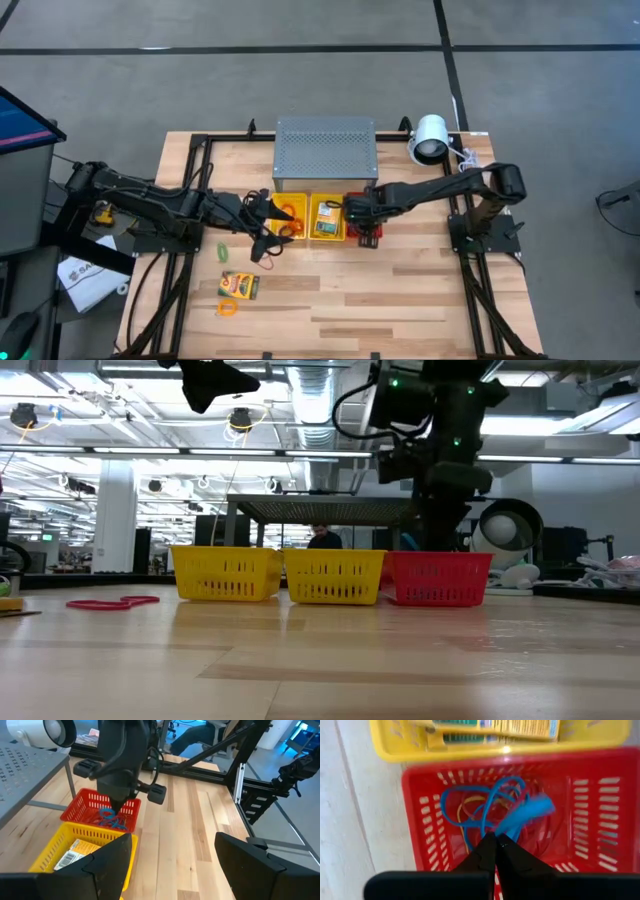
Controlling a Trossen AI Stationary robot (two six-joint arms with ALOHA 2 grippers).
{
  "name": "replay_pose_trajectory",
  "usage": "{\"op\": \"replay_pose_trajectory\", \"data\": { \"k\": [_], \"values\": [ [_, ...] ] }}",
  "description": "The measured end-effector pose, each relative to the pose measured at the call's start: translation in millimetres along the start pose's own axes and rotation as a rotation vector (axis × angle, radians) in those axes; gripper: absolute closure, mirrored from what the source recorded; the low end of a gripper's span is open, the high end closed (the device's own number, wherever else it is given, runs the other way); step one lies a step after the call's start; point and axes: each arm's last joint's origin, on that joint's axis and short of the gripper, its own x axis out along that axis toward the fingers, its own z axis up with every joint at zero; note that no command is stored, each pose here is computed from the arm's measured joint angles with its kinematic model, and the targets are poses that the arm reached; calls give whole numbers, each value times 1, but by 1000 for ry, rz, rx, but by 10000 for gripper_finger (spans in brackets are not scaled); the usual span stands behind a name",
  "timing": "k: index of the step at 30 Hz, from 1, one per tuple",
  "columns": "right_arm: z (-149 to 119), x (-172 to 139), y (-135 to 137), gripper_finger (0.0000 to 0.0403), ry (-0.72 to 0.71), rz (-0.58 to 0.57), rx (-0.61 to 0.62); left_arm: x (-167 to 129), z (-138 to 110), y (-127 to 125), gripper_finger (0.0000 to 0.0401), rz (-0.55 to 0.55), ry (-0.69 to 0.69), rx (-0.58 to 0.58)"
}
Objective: Pick & Place Office Desk Supplies
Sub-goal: Put the blue rubber band into the red bin, then put the yellow spring keychain into the left yellow bin
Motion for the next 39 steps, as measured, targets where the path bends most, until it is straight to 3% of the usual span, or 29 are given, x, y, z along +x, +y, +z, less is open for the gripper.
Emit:
{"op": "replay_pose_trajectory", "data": {
  "k": [7, 11, 15, 23, 27, 34, 39],
  "values": [
    [-1, 7, 1, 398, 39, -4, -6, 0, 0, 0, 119, -1, 0, 0],
    [-3, 6, 1, 376, 53, 19, -37, 0, 0, 0, 119, -1, 0, 0],
    [-3, 5, 2, 327, 54, 49, -43, 0, 0, 0, 119, -1, 1, 0],
    [-3, 5, 0, 192, 55, 48, -51, 0, -3, 1, 119, 6, 27, 5],
    [-3, 5, 0, 152, 57, 47, -50, 0, -3, 1, 119, 7, 33, 6],
    [-7, -12, -5, 143, 34, -17, -51, 0, -3, 1, 119, 8, 35, 6],
    [-8, -45, -9, 143, -115, -48, -33, 0, -6, 2, 119, 14, 57, 11]
  ]
}}
